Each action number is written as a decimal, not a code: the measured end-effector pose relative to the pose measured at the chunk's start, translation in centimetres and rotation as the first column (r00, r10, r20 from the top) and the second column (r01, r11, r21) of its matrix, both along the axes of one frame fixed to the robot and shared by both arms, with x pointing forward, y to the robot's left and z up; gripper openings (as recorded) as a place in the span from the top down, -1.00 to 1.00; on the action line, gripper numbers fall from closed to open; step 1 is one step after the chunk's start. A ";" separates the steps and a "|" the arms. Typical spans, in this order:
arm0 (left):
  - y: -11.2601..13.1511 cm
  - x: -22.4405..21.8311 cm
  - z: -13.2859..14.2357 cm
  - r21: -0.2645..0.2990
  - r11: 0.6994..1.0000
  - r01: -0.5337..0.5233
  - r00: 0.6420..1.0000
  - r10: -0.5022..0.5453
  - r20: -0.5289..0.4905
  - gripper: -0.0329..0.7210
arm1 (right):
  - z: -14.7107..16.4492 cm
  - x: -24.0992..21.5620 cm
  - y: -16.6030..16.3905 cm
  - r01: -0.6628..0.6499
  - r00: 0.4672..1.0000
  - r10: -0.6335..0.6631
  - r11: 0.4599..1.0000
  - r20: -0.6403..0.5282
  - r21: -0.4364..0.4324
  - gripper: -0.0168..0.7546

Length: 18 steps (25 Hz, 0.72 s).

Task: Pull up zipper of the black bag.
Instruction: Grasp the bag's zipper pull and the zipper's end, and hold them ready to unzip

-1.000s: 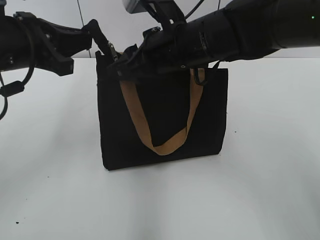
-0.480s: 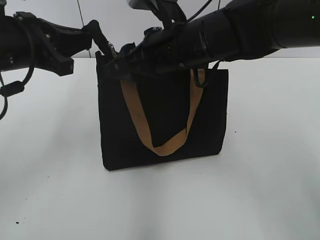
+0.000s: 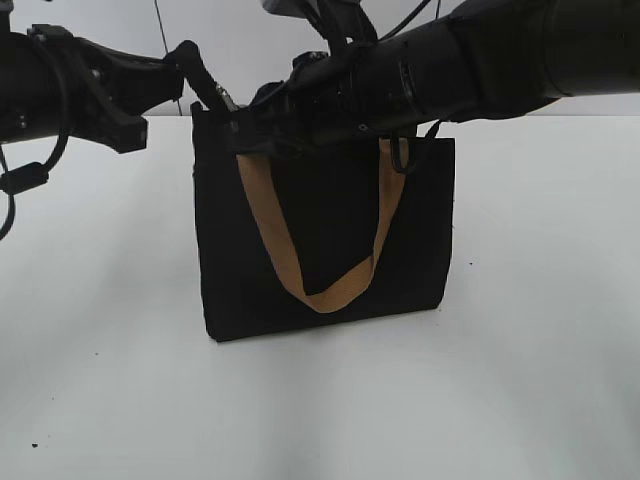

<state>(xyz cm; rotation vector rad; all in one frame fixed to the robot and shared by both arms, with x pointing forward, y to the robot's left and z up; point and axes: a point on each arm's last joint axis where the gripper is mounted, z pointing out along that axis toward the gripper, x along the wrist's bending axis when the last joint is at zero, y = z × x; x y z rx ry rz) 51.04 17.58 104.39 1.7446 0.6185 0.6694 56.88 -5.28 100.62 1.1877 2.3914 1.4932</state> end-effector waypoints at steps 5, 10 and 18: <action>0.1 0.0 -0.1 0.009 1.000 -0.009 1.000 0.009 -0.005 0.85 | 0.0 0.1 -0.1 0.013 1.000 -0.013 1.000 0.003 -0.003 0.94; 0.5 0.3 -0.5 0.055 0.997 -0.060 0.997 0.062 -0.034 0.85 | 0.0 0.1 -0.1 0.011 1.000 -0.011 1.000 0.009 -0.008 0.99; 1.4 0.6 -1.3 0.136 0.980 -0.144 0.985 0.155 -0.077 0.85 | 0.4 -0.2 -0.2 -0.027 0.999 0.029 0.999 0.037 -0.042 0.99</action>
